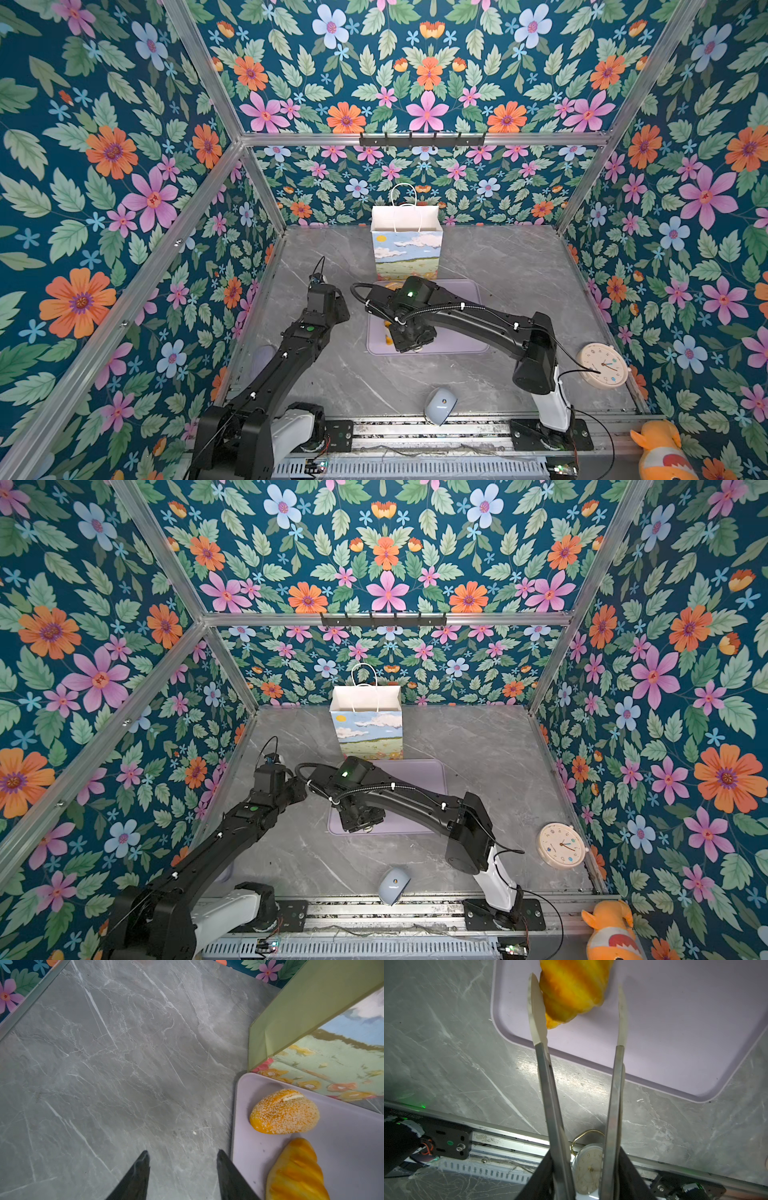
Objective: Place the fake bread into the paper bag
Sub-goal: 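Lower the open tongs over the last croissant on the tray with right gripper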
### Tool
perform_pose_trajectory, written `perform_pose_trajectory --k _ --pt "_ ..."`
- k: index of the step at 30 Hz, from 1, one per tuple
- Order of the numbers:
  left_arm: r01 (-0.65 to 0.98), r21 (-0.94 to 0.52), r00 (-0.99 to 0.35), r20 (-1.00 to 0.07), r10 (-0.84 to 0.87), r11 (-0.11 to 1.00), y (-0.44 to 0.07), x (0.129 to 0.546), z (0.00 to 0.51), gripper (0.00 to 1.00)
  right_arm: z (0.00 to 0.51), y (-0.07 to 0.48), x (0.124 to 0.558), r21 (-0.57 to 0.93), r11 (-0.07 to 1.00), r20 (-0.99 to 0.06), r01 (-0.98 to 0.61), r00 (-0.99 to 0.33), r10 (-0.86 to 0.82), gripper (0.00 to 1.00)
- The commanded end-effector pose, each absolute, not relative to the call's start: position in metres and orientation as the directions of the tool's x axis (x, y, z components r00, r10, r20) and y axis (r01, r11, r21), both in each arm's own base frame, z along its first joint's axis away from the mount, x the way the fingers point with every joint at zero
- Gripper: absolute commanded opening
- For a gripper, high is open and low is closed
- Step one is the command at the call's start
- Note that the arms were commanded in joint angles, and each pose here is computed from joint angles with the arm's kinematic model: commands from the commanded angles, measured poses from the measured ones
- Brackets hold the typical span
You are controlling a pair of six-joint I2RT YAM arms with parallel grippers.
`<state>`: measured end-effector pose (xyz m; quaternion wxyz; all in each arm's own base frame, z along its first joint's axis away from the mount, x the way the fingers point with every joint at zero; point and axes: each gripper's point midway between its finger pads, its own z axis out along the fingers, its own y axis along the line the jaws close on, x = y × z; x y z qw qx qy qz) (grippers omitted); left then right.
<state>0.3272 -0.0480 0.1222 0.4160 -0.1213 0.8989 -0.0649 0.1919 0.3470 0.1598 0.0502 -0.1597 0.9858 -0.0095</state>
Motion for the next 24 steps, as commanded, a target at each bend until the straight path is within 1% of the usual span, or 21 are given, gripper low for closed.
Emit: perform_pose_trajectory --k 1,8,14,16,19,24 --pt "-0.163 -0.231 -0.619 -0.733 -0.282 0.959 -0.050 0.331 0.125 0.54 0.168 0.322 0.194 -0.086 0.951 -0.097 -0.297 -0.948 -0.304 0.43" --pt "-0.165 -0.239 -0.622 -0.728 -0.289 0.957 -0.051 0.335 0.125 0.53 0.164 0.271 0.201 -0.111 0.969 -0.073 -0.221 -0.970 -0.230 0.44" --pt "-0.161 -0.247 -0.625 -0.723 -0.293 0.955 -0.054 0.339 0.126 0.53 0.168 0.238 0.208 -0.106 0.982 -0.083 -0.159 -0.982 -0.168 0.44" --pt "-0.163 -0.249 -0.626 -0.721 -0.295 0.955 -0.054 0.340 0.125 0.53 0.173 0.237 0.209 -0.089 0.984 -0.099 -0.154 -0.982 -0.163 0.44" --pt "-0.163 -0.250 -0.626 -0.722 -0.296 0.954 -0.054 0.341 0.126 0.53 0.183 0.245 0.212 -0.040 0.981 -0.131 -0.189 -0.972 -0.193 0.43" --pt "-0.159 -0.258 -0.624 -0.722 -0.300 0.953 -0.056 0.342 0.128 0.53 0.188 0.251 0.220 -0.035 0.964 -0.172 -0.265 -0.948 -0.266 0.46"
